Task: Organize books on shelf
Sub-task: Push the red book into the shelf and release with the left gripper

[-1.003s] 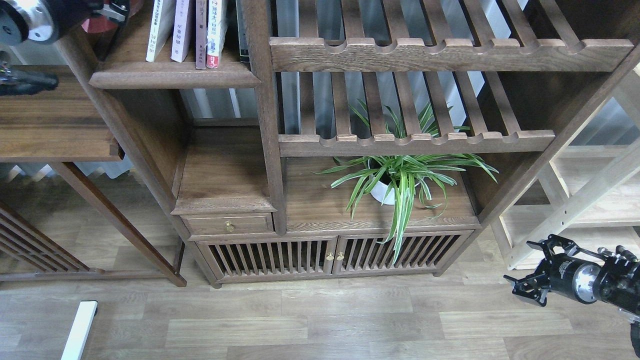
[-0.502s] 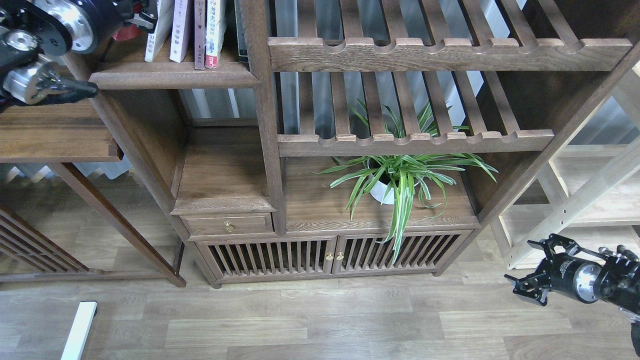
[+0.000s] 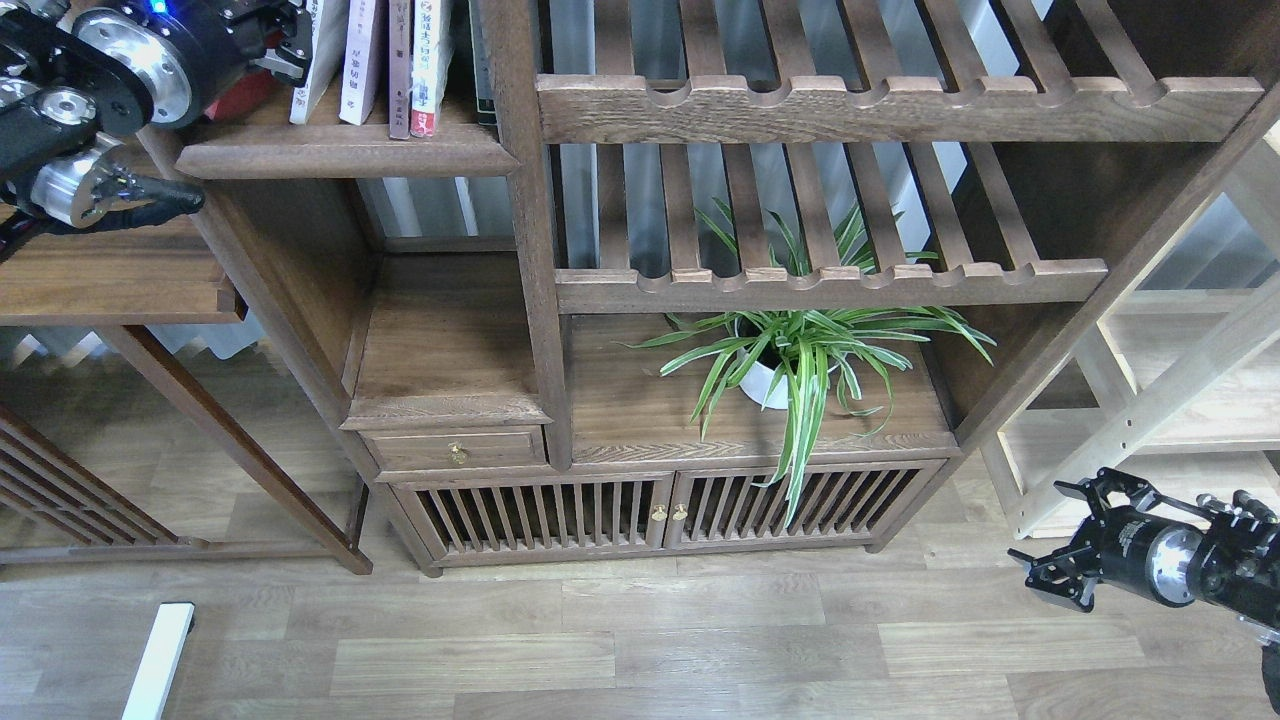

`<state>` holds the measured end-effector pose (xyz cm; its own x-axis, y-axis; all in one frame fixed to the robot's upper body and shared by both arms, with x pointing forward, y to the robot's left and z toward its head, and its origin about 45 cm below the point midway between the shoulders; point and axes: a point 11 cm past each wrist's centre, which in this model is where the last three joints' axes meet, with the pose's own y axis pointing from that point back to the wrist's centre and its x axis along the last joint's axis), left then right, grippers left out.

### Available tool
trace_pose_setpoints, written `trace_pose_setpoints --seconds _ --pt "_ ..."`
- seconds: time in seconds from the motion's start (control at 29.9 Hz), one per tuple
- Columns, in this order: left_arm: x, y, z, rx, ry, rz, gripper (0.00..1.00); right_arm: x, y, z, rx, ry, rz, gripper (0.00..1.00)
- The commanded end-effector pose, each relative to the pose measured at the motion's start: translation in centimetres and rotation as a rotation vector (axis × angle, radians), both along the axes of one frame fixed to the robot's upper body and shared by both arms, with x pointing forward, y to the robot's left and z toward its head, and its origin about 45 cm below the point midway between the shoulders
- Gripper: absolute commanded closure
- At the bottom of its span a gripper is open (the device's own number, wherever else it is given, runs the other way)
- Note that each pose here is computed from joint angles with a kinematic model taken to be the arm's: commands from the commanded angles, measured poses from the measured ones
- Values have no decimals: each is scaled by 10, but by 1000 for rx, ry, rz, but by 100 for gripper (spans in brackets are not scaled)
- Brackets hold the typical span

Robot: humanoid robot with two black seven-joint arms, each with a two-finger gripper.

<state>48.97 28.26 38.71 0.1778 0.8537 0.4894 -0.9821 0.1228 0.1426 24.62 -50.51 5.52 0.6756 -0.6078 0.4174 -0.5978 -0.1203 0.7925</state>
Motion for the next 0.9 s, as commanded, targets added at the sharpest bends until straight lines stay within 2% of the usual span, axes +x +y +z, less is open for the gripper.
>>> trace_pose_setpoints --seconds 0.0,0.47,0.87 --pt "0 -1 3 -8 -4 -1 23 0 0 0 1 0 0 0" --pt "-11 -17 7 -71 44 -56 21 -1 0 0 0 3 0 0" --pt "-40 -16 13 -83 91 -112 20 -1 -7 5 -7 4 -7 0"
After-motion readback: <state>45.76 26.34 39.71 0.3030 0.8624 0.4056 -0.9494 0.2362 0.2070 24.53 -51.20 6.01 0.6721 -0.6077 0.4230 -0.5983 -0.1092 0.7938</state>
